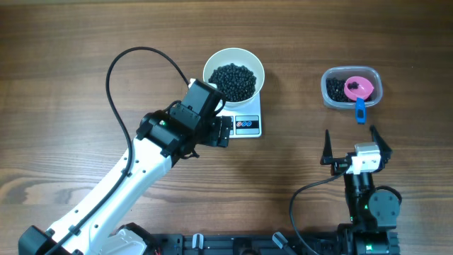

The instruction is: Scoop item into bowl and weigh 150g on scale

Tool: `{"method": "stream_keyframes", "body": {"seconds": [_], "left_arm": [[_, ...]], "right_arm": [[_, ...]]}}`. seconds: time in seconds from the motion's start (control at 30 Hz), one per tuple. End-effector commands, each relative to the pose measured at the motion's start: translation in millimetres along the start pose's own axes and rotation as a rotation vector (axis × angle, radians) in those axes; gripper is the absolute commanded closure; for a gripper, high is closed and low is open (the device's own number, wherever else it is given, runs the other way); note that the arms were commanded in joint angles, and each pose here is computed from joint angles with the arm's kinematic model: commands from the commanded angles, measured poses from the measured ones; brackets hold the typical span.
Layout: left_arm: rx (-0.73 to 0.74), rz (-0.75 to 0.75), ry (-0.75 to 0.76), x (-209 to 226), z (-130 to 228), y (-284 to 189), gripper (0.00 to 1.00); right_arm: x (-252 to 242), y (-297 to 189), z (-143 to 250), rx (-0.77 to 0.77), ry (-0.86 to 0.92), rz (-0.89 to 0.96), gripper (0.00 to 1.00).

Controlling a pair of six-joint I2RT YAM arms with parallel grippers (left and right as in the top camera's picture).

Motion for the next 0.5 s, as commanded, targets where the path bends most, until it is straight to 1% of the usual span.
{"method": "stream_keyframes", "body": {"seconds": [0.0,0.17,0.23,0.37,0.47], "left_arm": [[0.008,-0.004,0.002,1.9,0.0,3.1,0.0],[0.008,-0.004,0.002,1.9,0.0,3.1,0.0],[0.008,-0.004,0.003,1.9,0.0,3.1,0.0],[0.008,-0.004,0.002,1.9,0.0,3.1,0.0],[0.008,-0.004,0.002,1.9,0.0,3.1,0.0]], "right_arm": [[1.4,-0.8,0.4,-0.008,-0.006,-0.017,0.0],[1.9,-0.8,0.3,-0.009,-0.002,-0.02,0.01],[1.9,-0.8,0.3,-0.008,0.002,-0.02,0.0],[-0.2,-0.8,1.0,0.0,0.12,0.001,0.0],[-0.4,-0.8,1.2,0.001,0.149,0.003,0.0]]}}
Point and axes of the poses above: each gripper's point midway between its finger pads, its own y axis out along the fingers, its own x axis along the line the jaws close on, z = x × y, the point moved 7 cm from there along -y, back along the fingers, and after that the axes turned 14 degrees about -y, right-handed, at the moved point
